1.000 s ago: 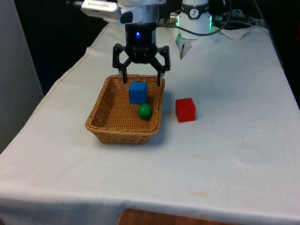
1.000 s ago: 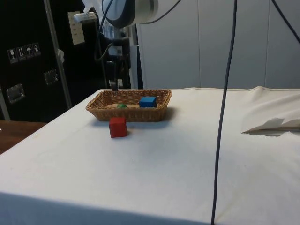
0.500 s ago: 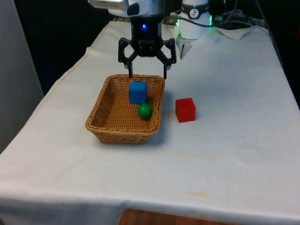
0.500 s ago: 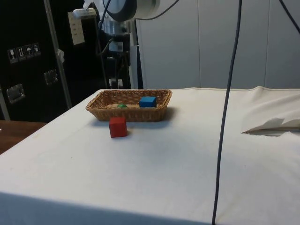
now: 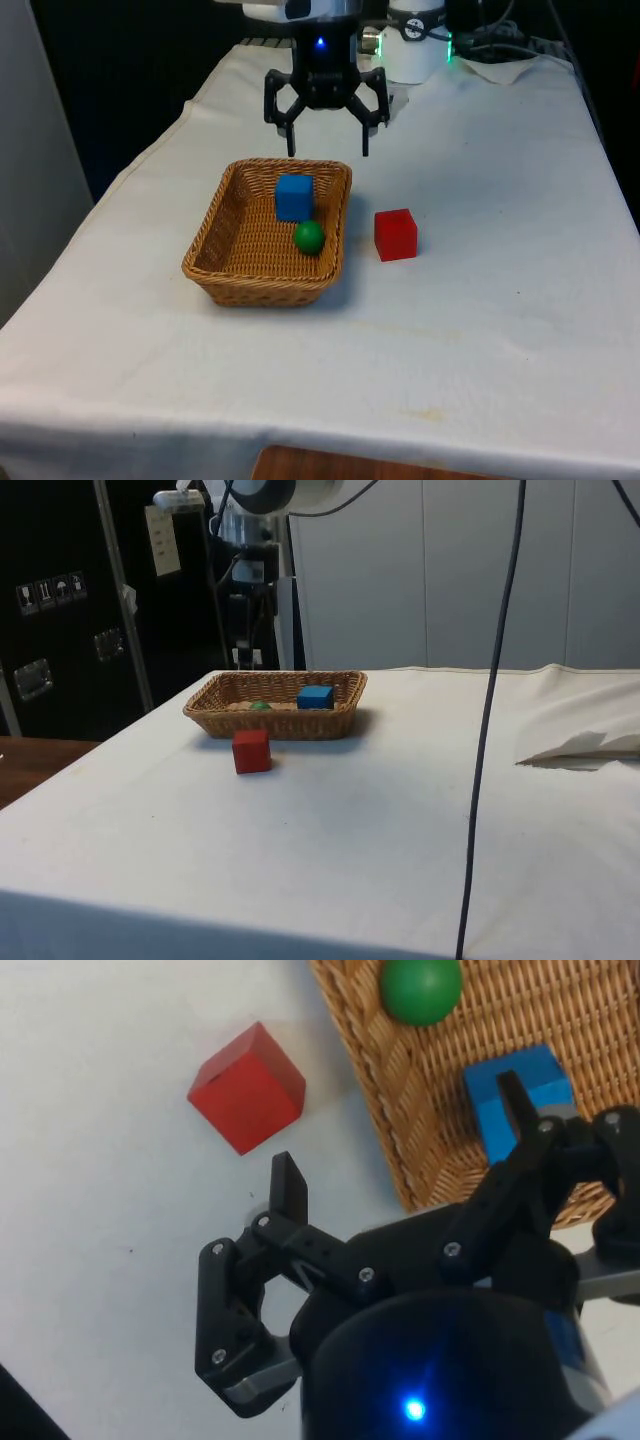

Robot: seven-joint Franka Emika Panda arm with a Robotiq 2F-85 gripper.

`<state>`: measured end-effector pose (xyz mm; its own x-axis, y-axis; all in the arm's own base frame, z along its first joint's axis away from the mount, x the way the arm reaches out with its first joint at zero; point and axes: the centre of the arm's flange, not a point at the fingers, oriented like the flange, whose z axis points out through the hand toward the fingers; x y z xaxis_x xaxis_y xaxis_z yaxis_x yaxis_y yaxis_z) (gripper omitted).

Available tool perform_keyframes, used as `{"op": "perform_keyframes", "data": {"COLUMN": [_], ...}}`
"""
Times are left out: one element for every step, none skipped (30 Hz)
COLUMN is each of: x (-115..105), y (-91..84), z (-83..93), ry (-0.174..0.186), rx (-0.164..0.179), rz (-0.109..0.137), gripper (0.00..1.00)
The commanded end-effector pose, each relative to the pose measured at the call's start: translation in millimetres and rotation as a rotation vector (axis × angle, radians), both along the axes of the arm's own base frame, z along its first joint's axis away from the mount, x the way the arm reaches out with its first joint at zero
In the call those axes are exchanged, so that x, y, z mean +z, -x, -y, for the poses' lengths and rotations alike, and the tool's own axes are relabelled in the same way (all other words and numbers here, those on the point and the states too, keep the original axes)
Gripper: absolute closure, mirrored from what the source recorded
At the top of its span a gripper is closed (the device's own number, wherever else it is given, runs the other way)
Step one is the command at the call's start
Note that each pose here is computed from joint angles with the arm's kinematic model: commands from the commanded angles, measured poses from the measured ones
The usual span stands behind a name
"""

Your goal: Place all non-red objects into the basket.

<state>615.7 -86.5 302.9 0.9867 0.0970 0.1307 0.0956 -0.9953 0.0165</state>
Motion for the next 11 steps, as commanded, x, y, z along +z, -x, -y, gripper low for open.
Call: {"op": "perform_keyframes", "data": {"x": [0.9,2.6,3.0,3.8,4.3,4.5,4.6,5.4,4.6,5.0,4.3], "y": [0.8,3.0,3.8,4.2,5.0,5.4,5.6,5.7,5.8,5.5,4.4], "z": [-0.6,-3.7,-4.3,-4.8,-5.4,-6.6,-7.2,-7.7,-7.7,-7.7,-6.6], "ry": [-0.001,-0.006,-0.008,-0.009,-0.010,-0.012,-0.012,-0.013,-0.015,-0.016,-0.008], "rx": [0.002,0.009,0.010,0.012,0.015,0.017,0.018,0.021,0.021,0.022,0.018], "rz": [0.000,-0.001,-0.001,0.000,0.000,0.000,0.000,0.002,0.001,0.002,0.002], "gripper": [0.00,0.00,0.00,0.00,0.00,0.00,0.00,0.00,0.00,0.00,0.00]}}
